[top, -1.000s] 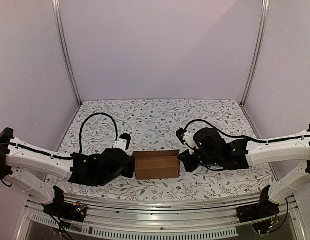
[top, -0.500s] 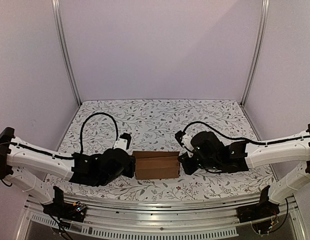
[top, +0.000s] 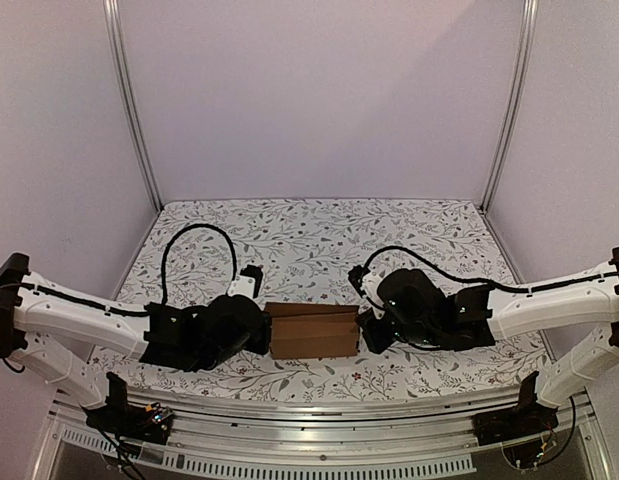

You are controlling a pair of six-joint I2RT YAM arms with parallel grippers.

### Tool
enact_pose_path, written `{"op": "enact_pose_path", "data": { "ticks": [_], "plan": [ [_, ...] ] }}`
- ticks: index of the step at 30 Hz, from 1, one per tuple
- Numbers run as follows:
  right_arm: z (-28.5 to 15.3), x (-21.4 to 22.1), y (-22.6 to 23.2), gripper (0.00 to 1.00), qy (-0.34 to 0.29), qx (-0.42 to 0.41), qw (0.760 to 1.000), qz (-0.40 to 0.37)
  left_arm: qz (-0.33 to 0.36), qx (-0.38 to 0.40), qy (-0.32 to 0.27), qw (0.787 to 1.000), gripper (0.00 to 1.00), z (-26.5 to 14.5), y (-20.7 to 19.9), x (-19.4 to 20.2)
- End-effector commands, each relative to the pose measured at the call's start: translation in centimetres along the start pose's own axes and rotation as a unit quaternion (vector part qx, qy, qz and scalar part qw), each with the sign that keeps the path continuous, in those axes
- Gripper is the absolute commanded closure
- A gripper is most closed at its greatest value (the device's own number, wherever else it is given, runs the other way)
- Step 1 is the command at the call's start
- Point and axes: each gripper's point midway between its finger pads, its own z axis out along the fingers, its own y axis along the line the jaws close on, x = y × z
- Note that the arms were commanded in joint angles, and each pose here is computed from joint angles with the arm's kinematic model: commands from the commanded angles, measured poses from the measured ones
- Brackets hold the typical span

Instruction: Fold the paper box

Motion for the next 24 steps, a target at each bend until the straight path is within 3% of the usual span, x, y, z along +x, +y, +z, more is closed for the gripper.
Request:
{"op": "enact_pose_path", "data": {
  "ticks": [1,24],
  "plan": [
    [0.5,2.0,0.4,1.0,0.028,0.0,1.0,-0.007,0.009,0.038,0.077,0.996,1.0,-0.1,-1.9,3.8],
    [0.5,2.2,0.6,1.0,0.025,0.005,1.0,-0.008,-0.038,0.022,0.134,0.99,1.0,1.1,-2.6,6.5]
  ]
}}
